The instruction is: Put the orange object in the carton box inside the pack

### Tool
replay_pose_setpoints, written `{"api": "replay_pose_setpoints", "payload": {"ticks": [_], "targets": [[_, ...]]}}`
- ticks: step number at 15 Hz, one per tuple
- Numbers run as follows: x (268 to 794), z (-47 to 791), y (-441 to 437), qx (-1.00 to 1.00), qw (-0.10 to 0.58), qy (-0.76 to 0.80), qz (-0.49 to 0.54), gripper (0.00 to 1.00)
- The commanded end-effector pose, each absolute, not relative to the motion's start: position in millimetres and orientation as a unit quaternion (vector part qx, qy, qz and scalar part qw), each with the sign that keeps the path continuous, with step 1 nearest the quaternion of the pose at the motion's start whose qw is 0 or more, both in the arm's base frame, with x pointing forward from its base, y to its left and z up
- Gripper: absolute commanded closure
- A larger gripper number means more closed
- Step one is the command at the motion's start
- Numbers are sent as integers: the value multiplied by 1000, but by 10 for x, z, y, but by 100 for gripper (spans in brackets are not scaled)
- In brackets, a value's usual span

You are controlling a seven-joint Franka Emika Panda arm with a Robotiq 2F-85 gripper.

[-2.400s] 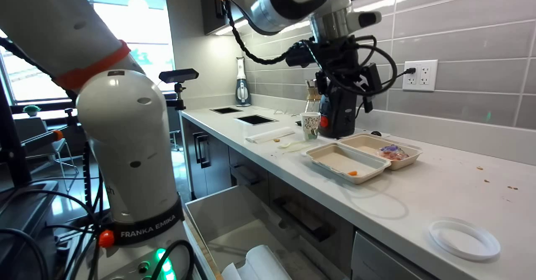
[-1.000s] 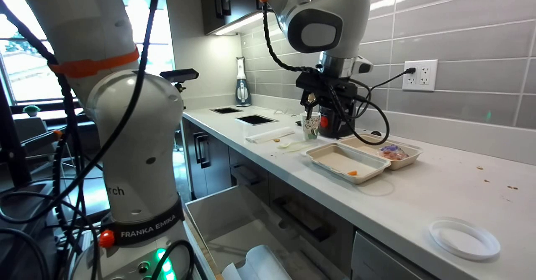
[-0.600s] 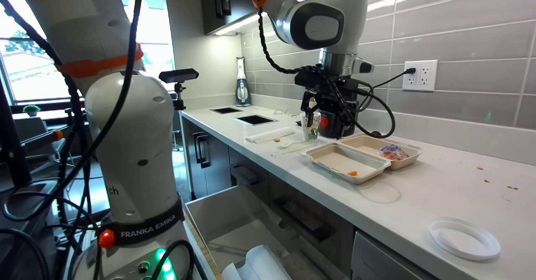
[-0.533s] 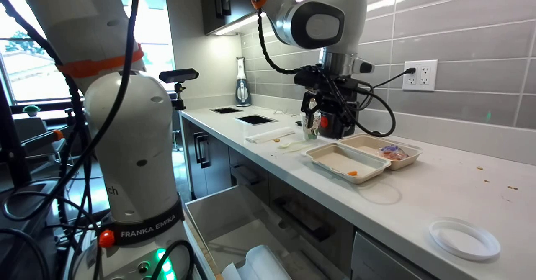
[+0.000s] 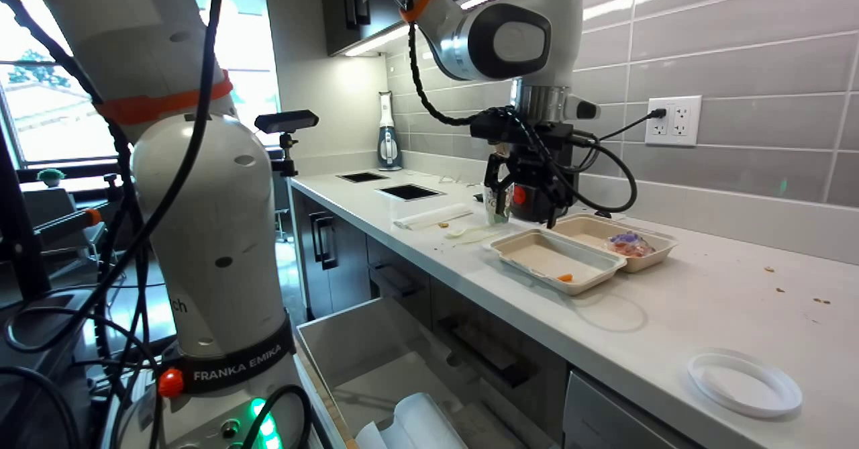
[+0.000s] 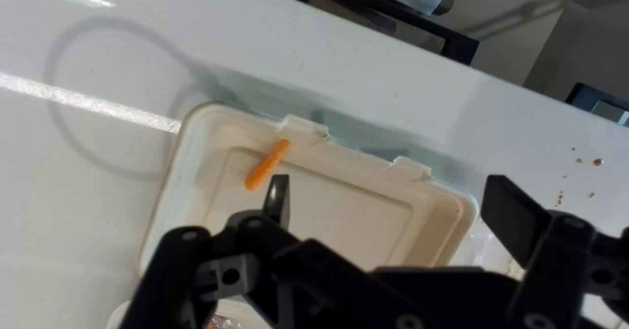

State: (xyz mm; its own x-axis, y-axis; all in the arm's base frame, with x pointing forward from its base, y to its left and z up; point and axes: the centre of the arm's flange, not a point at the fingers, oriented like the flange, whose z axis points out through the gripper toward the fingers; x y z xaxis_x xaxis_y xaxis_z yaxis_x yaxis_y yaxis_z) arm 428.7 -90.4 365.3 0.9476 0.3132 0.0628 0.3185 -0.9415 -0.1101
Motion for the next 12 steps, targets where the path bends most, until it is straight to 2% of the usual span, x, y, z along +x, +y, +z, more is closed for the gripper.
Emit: {"api": "replay_pose_setpoints", "payload": {"ticks": [1,12], "targets": [[4304,3493,-919,-988,31,-153,-17,0],[4540,3127,-860,-997,-6,-45,-65,0]]}}
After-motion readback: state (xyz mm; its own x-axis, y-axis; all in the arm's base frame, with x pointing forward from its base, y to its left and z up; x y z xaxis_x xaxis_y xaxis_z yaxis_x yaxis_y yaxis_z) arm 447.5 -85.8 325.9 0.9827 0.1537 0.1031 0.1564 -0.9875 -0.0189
